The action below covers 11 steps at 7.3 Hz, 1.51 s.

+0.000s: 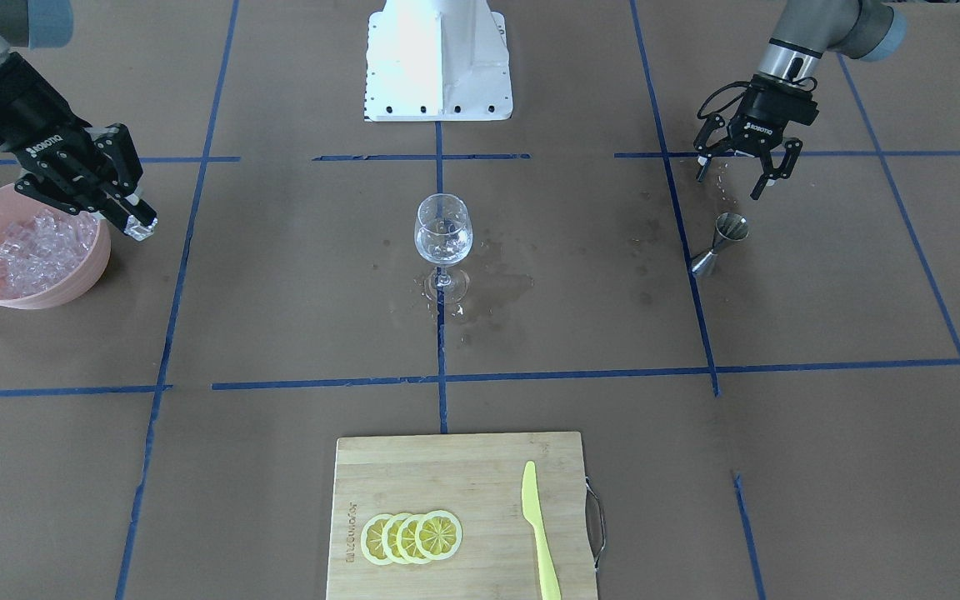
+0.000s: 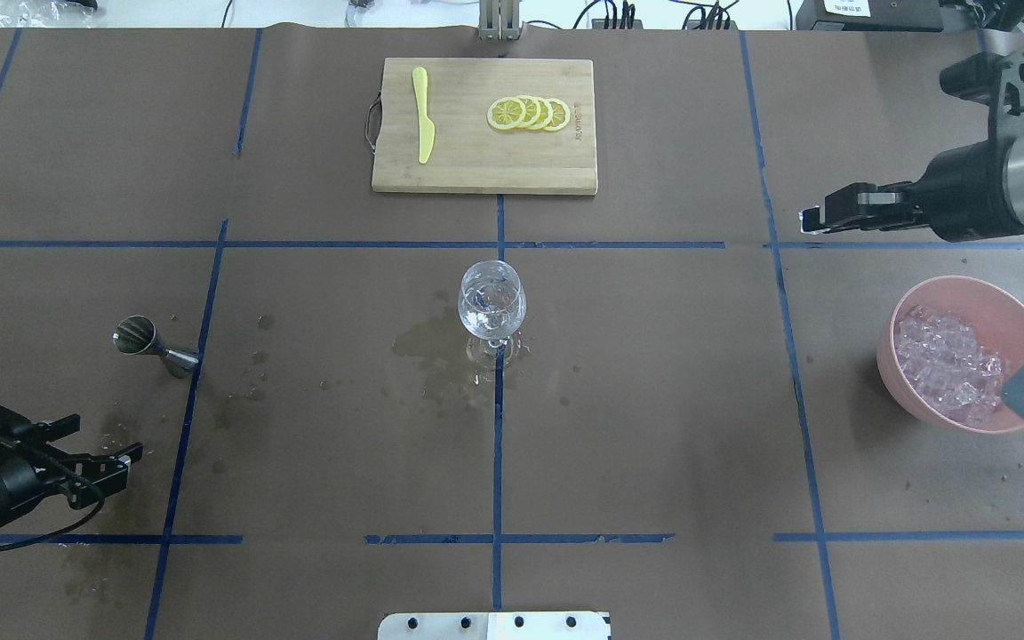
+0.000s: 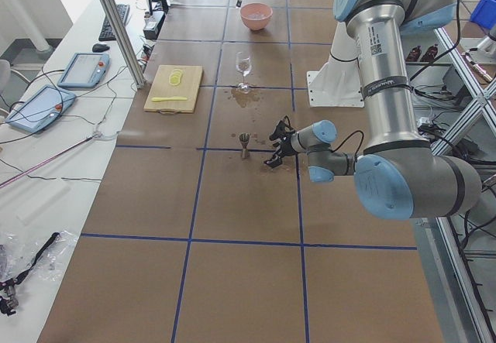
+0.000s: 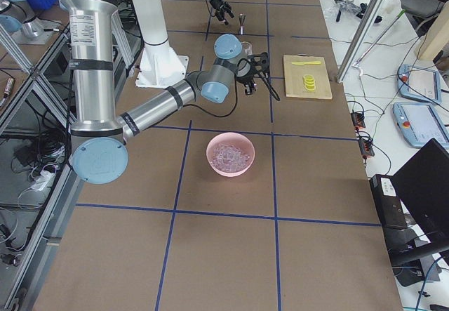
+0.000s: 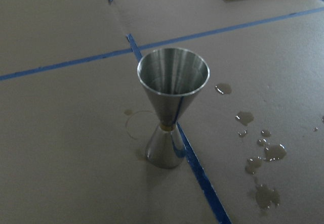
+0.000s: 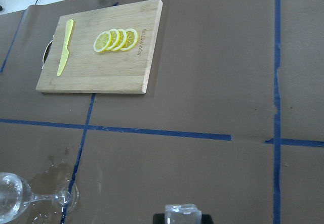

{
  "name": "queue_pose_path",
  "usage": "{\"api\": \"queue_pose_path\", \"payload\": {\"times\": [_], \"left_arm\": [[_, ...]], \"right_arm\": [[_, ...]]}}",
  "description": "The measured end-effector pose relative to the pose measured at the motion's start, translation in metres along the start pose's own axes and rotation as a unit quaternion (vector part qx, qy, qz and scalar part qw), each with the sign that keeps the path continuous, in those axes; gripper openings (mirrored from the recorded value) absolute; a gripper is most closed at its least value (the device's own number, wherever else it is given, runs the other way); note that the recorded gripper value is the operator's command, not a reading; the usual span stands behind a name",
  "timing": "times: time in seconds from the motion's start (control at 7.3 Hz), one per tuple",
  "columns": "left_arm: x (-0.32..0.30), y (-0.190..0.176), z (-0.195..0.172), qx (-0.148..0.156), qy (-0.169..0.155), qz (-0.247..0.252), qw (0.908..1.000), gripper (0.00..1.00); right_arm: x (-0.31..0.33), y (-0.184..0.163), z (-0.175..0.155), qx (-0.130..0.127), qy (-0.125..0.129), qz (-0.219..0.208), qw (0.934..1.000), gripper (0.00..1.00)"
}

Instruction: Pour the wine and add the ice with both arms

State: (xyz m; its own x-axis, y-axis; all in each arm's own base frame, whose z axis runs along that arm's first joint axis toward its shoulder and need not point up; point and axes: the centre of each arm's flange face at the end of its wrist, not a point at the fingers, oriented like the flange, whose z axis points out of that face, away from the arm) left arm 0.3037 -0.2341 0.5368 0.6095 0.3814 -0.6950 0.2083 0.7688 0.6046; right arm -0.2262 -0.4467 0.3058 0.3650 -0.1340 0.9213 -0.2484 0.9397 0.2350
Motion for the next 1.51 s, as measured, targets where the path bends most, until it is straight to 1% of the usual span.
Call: {"api": "queue_pose_path", "payload": {"times": [0.27,0.41,0.55,0.82,0.96,1.23,1.51], "left_arm": [[-0.009,0.006,-0.024,-0.047,0.013,0.001,0.9988,1.00],[-0.012,0.005,-0.032,-0.066,0.014,0.001,0.9977,1.00],[-0.011,-0.001,-0.038,-0.087,0.011,-0.002,0.9961,1.00],[0.003,-0.019,-0.049,-0.131,-0.002,-0.007,0.9913,1.00],[0.007,-0.021,-0.052,-0.148,-0.002,-0.009,0.9889,1.00],[0.009,-0.025,-0.060,-0.171,0.006,-0.015,0.9851,1.00],[0.012,-0.034,-0.072,-0.199,0.008,-0.024,0.9797,1.00]], "right_arm": [[-0.077,-0.015,0.031,-0.014,-0.041,0.033,0.9985,0.00],[-0.120,-0.017,0.042,-0.024,-0.052,0.047,0.9972,0.00],[-0.159,-0.011,0.053,-0.029,-0.057,0.055,0.9964,0.00],[-0.215,0.016,0.080,-0.021,-0.059,0.057,0.9964,0.00],[-0.234,0.029,0.095,-0.015,-0.058,0.055,0.9966,0.00],[-0.259,0.044,0.120,-0.012,-0.055,0.051,0.9971,0.00],[-0.267,0.054,0.131,-0.010,-0.051,0.049,0.9974,0.00]]}}
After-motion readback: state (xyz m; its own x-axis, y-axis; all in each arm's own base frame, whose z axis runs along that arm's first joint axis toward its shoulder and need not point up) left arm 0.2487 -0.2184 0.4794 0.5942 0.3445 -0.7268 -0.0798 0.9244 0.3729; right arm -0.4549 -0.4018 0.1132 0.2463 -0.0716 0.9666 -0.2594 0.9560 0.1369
